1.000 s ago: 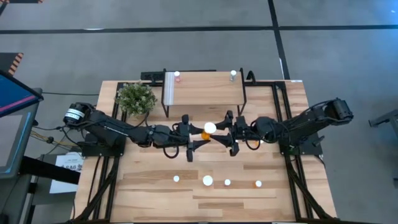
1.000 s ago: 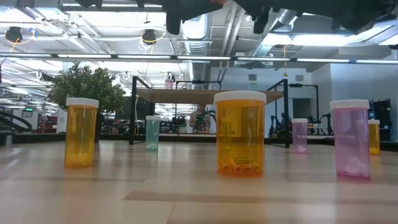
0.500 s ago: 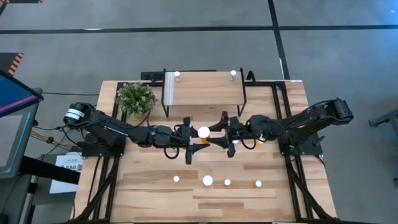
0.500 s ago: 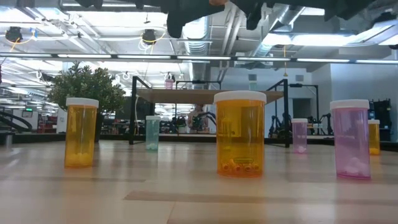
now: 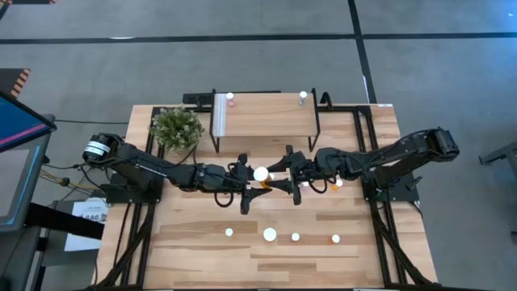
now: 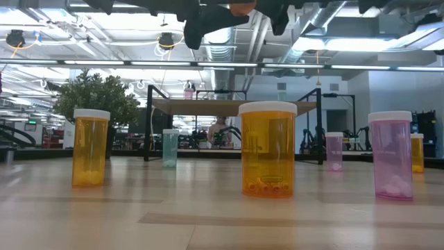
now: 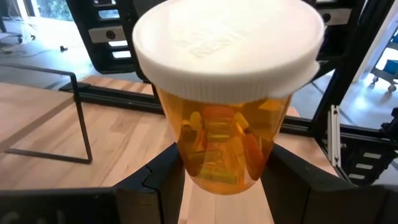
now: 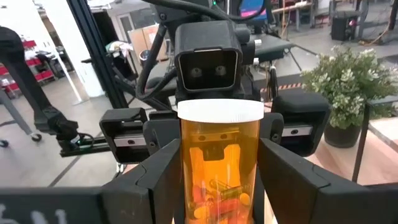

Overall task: Pick and place medicine bottles onto shelf by color
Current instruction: Put the top big orange pill bottle on the shelf

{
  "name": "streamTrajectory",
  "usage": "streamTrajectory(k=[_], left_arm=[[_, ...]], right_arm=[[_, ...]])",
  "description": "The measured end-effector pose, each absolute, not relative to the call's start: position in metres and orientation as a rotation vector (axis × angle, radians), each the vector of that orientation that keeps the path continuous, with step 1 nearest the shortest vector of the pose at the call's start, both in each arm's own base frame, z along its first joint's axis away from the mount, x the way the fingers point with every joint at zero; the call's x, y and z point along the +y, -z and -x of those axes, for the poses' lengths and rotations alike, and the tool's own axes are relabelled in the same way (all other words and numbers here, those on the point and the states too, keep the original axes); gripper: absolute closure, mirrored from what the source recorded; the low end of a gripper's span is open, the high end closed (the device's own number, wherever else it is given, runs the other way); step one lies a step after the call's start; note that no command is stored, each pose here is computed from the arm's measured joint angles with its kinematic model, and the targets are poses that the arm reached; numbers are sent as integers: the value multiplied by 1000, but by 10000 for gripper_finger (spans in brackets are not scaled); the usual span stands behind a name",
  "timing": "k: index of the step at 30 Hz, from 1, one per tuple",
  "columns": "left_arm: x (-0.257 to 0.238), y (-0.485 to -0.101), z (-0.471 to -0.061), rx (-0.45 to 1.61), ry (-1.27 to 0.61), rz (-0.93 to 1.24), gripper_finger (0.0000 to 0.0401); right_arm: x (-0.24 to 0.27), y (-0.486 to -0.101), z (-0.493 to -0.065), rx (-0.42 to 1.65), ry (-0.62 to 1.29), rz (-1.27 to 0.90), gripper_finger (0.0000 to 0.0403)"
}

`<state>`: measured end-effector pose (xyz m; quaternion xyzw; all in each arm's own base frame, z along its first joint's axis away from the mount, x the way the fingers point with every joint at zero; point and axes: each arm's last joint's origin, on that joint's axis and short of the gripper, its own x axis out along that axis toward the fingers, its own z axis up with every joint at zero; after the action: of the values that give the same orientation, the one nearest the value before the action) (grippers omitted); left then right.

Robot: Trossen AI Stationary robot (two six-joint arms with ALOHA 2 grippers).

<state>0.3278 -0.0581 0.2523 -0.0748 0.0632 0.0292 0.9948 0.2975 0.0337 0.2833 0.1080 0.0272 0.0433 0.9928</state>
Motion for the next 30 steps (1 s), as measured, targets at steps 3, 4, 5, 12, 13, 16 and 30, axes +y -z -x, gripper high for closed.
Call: streamTrajectory(k=[3, 4, 5, 12, 13, 16, 30], left_arm=[[-59, -251, -328, 137, -61, 149, 242], [-59, -251, -327, 137, -61, 149, 242], [-59, -251, -327, 138, -62, 150, 242], [-60, -250, -327, 146, -60, 154, 242], [-60, -250, -327, 152, -59, 153, 243], [-60, -249, -327, 164, -51, 150, 247], [-64, -246, -325, 192, -45, 134, 244]], right_arm=[[34, -282, -297, 66, -89, -224, 184], [34, -282, -297, 65, -89, -224, 189], [34, -282, -298, 65, -89, -224, 195], [35, -283, -296, 72, -133, -229, 233], [35, -283, -296, 79, -152, -232, 233], [36, -282, -296, 86, -174, -233, 219], [31, -284, -293, 95, -173, -265, 95]])
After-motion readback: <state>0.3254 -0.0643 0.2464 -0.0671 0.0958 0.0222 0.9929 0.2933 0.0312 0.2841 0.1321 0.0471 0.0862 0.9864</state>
